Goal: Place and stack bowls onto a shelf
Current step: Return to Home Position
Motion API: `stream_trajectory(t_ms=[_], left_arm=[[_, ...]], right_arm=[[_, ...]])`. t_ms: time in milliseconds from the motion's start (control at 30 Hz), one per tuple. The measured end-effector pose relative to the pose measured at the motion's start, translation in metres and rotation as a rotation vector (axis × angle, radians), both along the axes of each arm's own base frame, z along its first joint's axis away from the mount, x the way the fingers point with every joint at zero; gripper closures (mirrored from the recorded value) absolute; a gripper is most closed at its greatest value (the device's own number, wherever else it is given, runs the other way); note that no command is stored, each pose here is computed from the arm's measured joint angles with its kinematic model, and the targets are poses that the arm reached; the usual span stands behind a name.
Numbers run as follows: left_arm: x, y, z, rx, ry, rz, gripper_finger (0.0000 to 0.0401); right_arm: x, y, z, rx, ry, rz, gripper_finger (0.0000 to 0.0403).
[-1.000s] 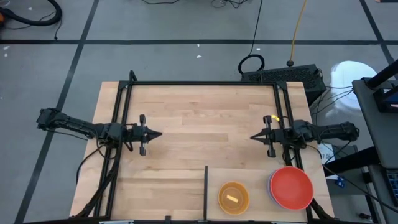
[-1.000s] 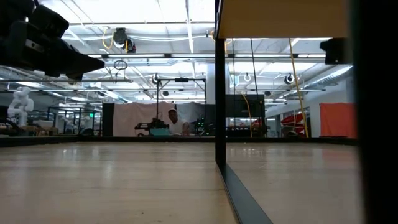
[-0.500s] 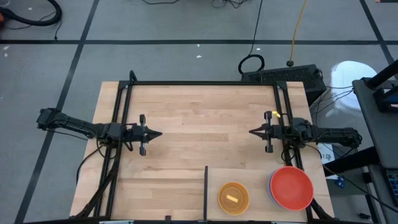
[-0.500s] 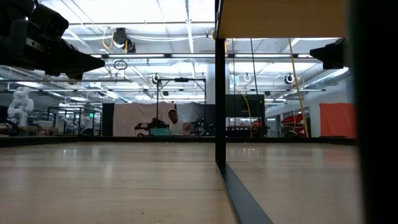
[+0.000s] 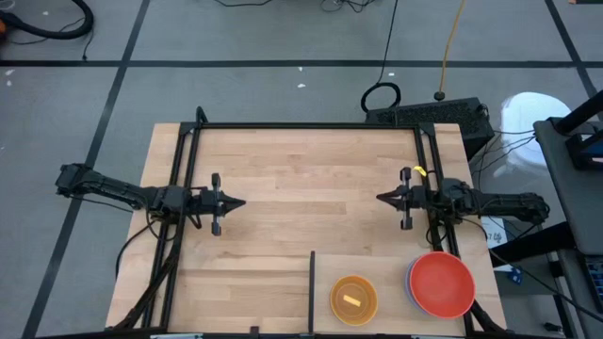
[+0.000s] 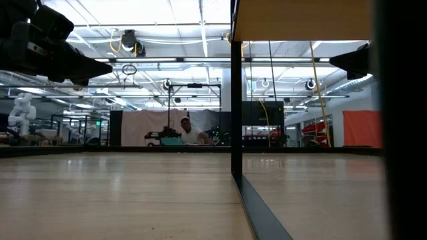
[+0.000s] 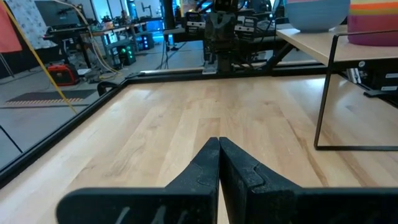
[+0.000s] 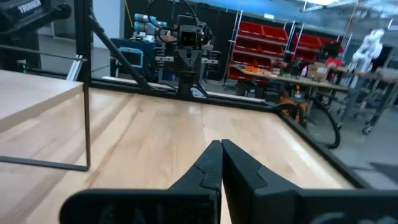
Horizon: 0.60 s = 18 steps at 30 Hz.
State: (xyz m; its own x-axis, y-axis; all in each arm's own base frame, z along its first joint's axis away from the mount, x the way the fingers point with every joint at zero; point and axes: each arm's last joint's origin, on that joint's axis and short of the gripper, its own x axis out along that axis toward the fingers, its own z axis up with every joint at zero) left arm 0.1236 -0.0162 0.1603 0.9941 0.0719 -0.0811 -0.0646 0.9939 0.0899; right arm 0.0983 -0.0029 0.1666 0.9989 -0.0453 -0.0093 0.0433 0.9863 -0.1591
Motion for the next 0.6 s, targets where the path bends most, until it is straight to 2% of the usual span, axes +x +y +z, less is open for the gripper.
stream_trajectory(t_ms=[200, 467, 600], left_arm=[[-0.0001, 0.0000, -0.0013, 0.003, 0.014, 0.000, 0.0394], [-0.0002, 0.0000, -0.0017, 0.007, 0.018, 0.000, 0.0394], [-0.0002, 0.0000, -0.0017, 0.015, 0.018, -0.001, 0.0394]], right_arm=[[0.0007, 0.0000, -0.0009, 0.082, 0.008, 0.000, 0.0403], [-0.0006, 0.0002, 0.0025, 0.067, -0.030, 0.003, 0.0403], [-0.0009, 0.0022, 0.0028, 0.083, -0.033, 0.073, 0.0403]])
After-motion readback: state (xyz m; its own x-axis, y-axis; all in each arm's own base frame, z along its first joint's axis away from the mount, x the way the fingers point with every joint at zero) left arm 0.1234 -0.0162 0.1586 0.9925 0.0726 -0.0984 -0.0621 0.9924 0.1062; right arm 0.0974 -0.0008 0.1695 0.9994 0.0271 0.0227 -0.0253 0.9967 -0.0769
